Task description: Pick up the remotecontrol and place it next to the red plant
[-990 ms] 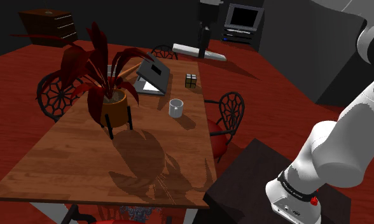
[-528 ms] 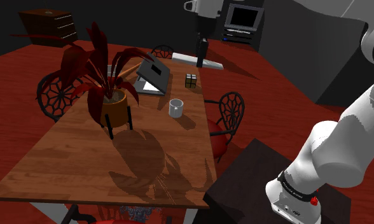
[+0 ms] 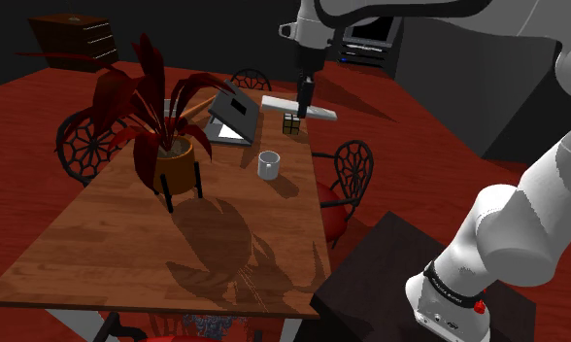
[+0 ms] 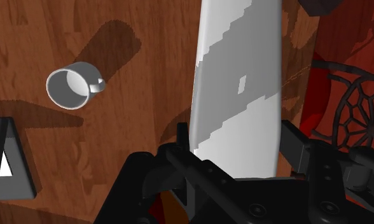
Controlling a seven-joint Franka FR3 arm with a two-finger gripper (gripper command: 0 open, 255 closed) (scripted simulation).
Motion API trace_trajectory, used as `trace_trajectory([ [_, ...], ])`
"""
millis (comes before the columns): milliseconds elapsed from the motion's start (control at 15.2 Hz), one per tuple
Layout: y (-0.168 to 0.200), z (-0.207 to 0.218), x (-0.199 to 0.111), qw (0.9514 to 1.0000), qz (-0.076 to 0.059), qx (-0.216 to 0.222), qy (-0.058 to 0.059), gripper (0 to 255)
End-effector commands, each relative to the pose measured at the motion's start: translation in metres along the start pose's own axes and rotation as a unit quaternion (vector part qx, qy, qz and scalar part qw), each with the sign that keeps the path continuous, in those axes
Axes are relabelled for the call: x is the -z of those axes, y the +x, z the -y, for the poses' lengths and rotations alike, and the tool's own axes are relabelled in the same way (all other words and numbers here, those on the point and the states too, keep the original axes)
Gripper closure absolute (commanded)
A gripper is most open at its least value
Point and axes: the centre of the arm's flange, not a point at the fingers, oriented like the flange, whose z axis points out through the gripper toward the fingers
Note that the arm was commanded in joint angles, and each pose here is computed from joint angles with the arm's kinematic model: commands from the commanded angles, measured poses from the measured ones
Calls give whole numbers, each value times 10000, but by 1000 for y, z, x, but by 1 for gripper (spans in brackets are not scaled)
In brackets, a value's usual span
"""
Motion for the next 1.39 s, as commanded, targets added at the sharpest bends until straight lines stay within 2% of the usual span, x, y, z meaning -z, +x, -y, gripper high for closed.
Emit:
trace_trajectory([
  [0, 0, 0, -11, 10000, -4, 0, -3, 255],
  [1320, -1, -1, -116, 10000, -4, 0, -3, 255],
])
